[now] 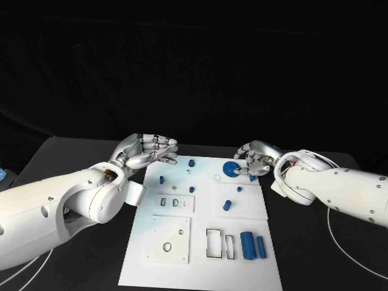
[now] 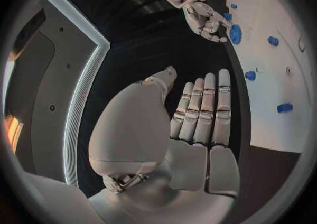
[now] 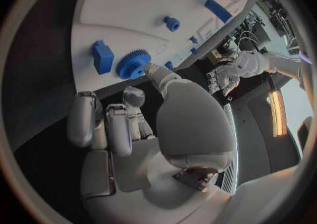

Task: Assemble the parts on the task board

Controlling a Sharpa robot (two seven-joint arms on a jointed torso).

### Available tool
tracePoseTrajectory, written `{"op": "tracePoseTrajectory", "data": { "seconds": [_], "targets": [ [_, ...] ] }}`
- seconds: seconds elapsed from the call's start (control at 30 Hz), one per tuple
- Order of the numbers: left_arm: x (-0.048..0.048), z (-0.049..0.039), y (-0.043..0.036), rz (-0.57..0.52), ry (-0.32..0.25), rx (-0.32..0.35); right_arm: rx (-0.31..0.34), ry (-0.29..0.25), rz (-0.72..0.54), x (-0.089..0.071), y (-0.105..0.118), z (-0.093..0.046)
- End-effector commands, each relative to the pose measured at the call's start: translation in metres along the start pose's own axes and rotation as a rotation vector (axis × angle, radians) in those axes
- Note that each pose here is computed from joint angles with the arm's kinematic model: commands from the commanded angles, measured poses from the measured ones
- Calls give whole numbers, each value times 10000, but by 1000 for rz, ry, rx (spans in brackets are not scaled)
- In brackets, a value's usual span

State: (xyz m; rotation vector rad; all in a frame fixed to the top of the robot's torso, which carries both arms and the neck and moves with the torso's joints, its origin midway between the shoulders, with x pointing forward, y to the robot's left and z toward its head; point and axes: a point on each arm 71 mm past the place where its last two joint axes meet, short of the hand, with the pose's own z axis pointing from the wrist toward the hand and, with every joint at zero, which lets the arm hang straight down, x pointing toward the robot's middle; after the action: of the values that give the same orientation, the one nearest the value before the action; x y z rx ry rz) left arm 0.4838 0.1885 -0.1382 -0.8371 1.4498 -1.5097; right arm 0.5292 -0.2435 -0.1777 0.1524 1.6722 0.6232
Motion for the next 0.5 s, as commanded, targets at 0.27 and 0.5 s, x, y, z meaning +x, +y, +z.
{"op": "tracePoseTrajectory", "data": {
  "seconds": [0.27, 0.5],
  "targets": [
    [1, -14, -19, -12, 5, 3, -2, 18, -49, 45, 44, 42],
    [-17, -19, -16, -15, 1, 0, -3, 30, -62, 61, 56, 49]
  ]
}}
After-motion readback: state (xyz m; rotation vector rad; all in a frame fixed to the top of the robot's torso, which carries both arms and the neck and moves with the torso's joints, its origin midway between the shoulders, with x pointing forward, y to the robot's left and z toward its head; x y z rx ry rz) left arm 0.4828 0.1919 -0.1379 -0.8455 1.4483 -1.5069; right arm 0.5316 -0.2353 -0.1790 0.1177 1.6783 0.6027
